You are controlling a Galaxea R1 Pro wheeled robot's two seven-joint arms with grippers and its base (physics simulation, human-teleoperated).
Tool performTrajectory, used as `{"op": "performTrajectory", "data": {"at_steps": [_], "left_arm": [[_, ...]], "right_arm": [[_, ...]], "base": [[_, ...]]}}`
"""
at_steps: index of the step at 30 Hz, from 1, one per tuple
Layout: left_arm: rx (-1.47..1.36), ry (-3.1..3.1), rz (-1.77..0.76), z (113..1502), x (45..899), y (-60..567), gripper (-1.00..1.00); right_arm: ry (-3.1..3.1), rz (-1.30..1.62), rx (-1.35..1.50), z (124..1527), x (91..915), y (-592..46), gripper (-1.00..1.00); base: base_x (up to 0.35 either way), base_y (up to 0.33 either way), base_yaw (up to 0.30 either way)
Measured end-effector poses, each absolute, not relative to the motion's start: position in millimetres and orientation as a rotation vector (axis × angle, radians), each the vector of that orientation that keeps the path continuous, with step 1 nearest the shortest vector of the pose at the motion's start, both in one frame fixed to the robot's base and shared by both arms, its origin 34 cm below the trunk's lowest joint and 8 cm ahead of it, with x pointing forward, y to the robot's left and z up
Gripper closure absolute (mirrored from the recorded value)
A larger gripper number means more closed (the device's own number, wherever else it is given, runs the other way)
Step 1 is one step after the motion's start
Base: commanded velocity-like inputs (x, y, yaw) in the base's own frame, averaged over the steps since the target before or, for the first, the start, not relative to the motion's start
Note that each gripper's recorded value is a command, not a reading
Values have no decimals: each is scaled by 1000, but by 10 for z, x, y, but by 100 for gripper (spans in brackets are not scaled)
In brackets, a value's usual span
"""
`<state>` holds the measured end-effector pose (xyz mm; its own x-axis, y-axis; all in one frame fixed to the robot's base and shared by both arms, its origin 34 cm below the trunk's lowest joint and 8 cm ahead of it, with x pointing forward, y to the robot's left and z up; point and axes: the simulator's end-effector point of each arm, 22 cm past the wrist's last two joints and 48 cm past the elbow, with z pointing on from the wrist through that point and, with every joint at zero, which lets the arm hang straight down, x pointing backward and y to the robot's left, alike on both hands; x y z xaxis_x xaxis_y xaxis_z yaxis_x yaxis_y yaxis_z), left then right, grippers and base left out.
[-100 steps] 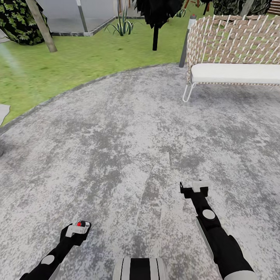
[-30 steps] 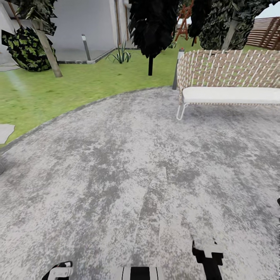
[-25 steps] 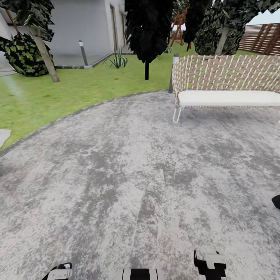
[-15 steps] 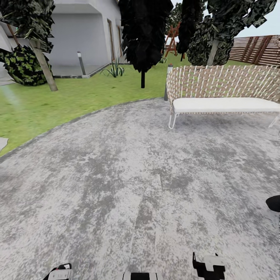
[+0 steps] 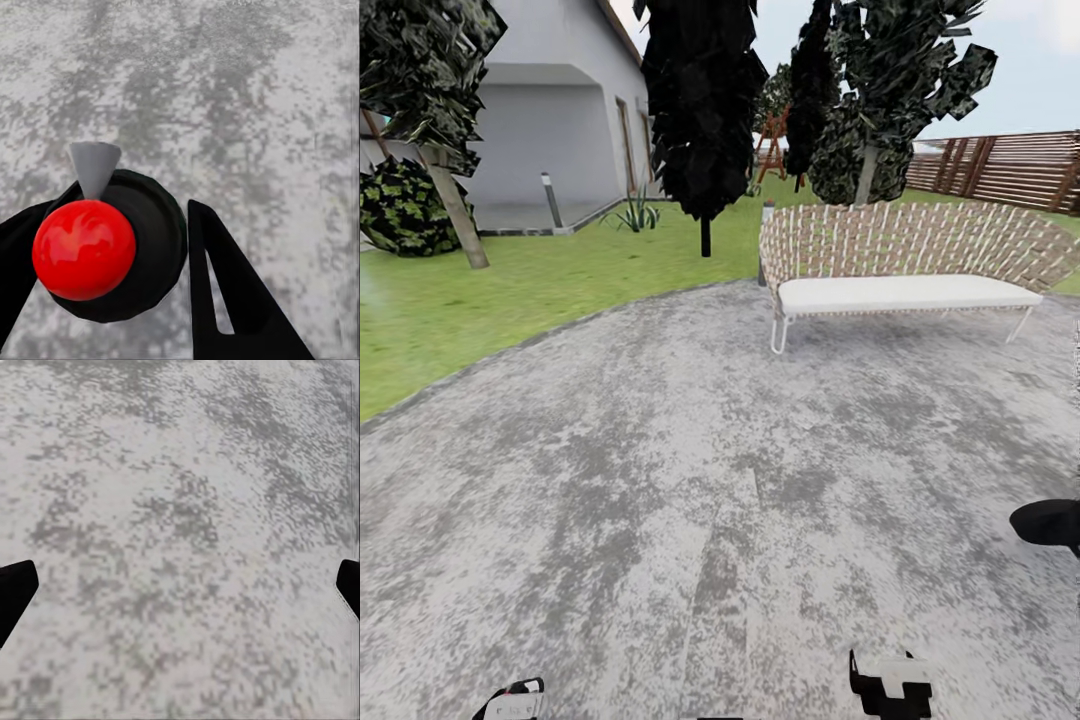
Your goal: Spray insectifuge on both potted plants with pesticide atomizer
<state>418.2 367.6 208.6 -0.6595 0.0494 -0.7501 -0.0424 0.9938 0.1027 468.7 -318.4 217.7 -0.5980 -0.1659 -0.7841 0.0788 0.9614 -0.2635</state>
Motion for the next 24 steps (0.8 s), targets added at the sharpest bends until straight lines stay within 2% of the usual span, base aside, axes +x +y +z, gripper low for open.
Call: {"op": "performTrajectory", "data": {"at_steps": [6, 14, 24], "left_arm": [[4, 2253, 139, 2206, 4278, 3675, 100], [3, 2217, 138, 2343, 4379, 3673, 100], [2, 2176, 136, 2501, 4485, 3669, 100]], "right_arm": [[2153, -336, -57, 2314, 4782, -3181, -100], [2117, -333, -49, 2469, 4879, -3172, -100], [2078, -321, -41, 2643, 4983, -3107, -100]], "base": [[0, 0, -114], [0, 0, -14], [0, 0, 231]]}}
